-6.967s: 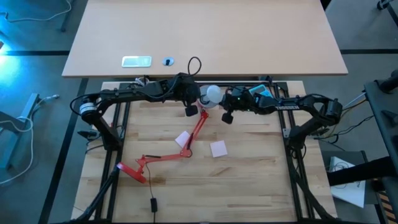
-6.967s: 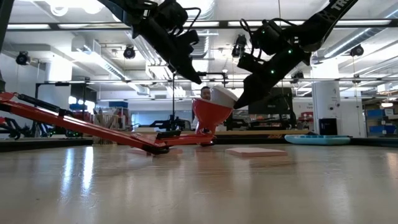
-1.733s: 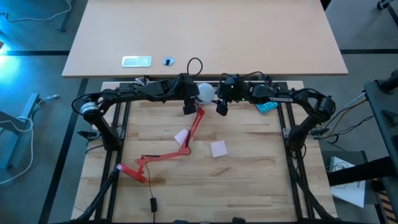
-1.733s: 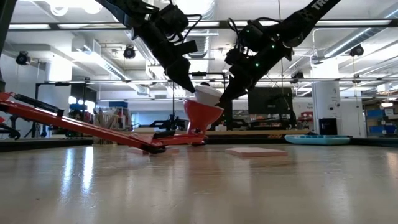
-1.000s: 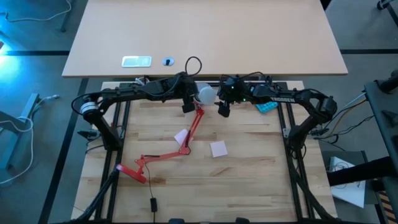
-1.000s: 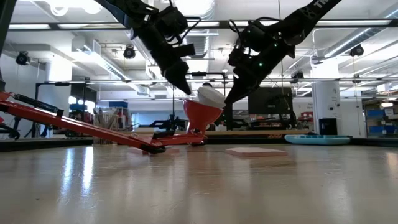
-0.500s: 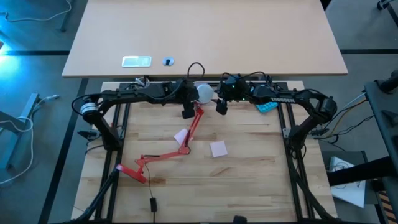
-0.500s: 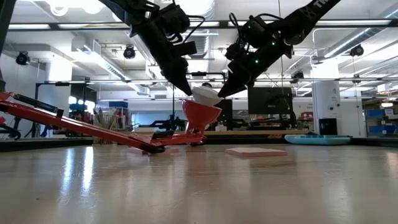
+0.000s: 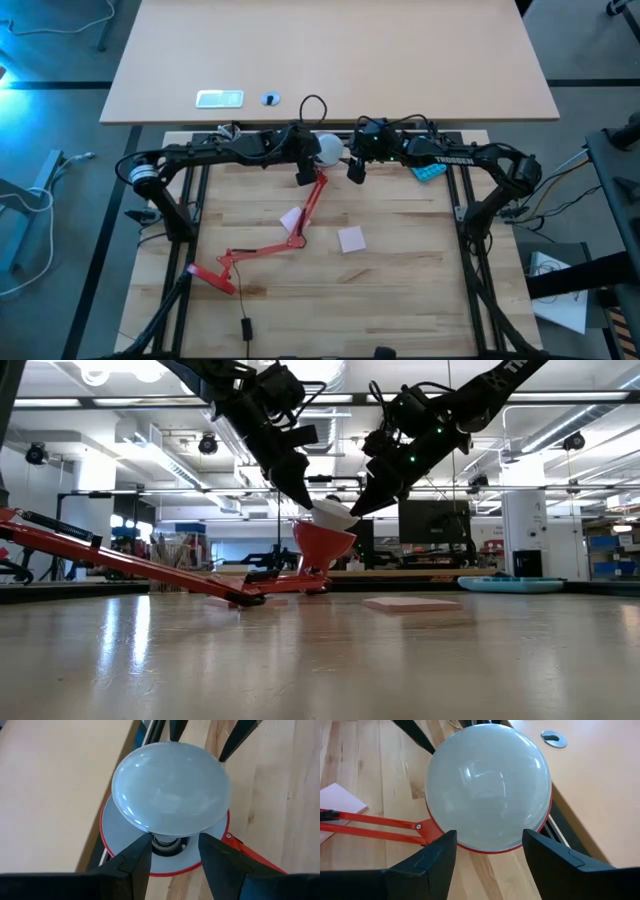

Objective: Screw lightbulb
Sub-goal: Insert the lightbulb into the red lamp

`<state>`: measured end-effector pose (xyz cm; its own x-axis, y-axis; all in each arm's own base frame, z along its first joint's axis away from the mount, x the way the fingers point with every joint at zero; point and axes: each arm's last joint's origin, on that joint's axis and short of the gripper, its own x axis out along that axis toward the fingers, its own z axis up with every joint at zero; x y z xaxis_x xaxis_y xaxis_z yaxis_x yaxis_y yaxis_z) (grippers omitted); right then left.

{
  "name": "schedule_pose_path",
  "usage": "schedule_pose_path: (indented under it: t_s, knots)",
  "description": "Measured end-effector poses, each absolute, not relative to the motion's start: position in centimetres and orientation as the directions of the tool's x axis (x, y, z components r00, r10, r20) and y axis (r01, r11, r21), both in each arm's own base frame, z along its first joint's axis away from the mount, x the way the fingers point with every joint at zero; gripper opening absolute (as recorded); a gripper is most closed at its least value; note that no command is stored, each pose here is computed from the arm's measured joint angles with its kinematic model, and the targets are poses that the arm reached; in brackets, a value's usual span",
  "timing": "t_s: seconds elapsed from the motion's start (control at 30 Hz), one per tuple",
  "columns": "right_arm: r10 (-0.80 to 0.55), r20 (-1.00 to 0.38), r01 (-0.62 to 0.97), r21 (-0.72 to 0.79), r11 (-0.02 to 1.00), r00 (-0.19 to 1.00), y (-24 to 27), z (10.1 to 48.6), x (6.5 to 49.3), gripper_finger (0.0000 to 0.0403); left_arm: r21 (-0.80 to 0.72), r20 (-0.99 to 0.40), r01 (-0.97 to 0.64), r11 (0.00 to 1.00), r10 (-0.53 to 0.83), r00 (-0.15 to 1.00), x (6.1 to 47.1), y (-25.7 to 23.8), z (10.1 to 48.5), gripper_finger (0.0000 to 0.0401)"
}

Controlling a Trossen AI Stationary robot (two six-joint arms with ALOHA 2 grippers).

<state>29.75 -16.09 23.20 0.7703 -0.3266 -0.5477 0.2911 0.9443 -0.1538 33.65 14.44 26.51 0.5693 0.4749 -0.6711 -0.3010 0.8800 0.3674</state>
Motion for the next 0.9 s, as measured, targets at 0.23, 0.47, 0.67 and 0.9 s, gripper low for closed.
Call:
schedule_pose_path:
  t_s: [0.23,0.47,0.67,0.9]
  knots:
    - [-0.302,-0.532,0.282,-0.122,0.952,0.791,-16.1,23.2,29.9,0.0225,0.367,-0.672,-0.304,0.879,0.477,0.567,33.6,14.6,26.5,0.0153]
    - [-0.274,-0.531,0.261,-0.1,0.96,0.802,-15.8,23.2,30.1,0.0215,0.368,-0.667,-0.32,0.873,0.488,0.563,33.4,15.1,26.5,0.0153]
    - [-0.267,-0.527,0.255,-0.096,0.962,0.807,-15.6,23.2,30.2,0.0222,0.373,-0.663,-0.335,0.865,0.501,0.556,33.2,15.7,26.6,0.0153]
    - [-0.302,-0.546,0.267,-0.145,0.953,0.781,-15.9,23.6,29.5,0.0221,0.37,-0.694,-0.321,0.872,0.489,0.528,32.9,15.6,26.3,0.0153]
